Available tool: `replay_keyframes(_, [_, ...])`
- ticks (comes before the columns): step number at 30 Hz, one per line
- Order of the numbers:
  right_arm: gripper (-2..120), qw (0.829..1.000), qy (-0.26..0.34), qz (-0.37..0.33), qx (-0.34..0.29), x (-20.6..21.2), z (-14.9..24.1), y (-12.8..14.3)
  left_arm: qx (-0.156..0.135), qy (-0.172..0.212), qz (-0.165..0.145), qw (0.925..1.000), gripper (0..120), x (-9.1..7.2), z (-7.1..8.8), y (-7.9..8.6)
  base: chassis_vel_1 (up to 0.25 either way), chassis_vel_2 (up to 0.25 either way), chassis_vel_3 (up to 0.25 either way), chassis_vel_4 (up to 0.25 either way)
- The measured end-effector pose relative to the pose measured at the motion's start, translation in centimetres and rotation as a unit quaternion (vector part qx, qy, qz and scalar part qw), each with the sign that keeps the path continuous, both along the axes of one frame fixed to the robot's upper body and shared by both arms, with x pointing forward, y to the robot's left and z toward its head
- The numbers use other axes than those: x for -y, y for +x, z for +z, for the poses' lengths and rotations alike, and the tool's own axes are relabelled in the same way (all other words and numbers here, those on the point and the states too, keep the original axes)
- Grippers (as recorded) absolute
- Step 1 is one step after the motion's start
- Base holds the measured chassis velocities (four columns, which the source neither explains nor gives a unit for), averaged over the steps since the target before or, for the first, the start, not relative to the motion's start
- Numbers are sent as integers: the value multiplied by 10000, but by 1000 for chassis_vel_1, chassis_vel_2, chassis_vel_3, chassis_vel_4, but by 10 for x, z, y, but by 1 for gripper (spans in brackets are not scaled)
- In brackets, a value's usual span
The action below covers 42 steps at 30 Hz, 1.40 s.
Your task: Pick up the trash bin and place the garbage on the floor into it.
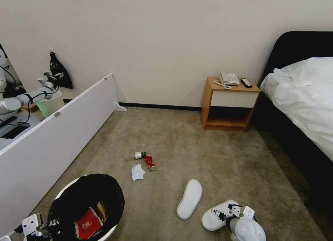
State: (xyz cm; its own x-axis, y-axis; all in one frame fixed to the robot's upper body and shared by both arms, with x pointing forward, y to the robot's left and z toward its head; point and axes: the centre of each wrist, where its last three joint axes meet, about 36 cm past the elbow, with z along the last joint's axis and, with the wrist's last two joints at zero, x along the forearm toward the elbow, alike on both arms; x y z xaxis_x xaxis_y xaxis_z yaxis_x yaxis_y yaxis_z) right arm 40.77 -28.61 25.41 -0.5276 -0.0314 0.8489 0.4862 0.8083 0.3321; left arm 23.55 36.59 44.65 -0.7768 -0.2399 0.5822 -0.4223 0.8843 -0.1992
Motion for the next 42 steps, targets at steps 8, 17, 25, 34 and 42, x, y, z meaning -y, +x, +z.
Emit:
replay_keyframes(8, [100,10000,-39,-42,-7,1,-9,3,-3,-1,-13,10000,2,1,0,0,0,0,0,0])
replay_keyframes(17, [100,10000,-65,-19,6,-5,-16,13,-19,-16,-37,10000,2,2,-2,1,0,0,0,0])
replay_keyframes(25, [80,10000,-32,33,80,-16,-23,18,-36,-17,-49,10000,2,3,-3,0,0,0,0,0])
replay_keyframes(34, [51,9999,-66,81,129,-20,-25,19,-44,-10,-43,10000,2,3,-2,-1,0,0,0,0])
replay_keyframes(42, [23,9997,-142,115,160,-20,-27,19,-78,-15,-33,10000,2,3,-5,-2,0,0,0,0])
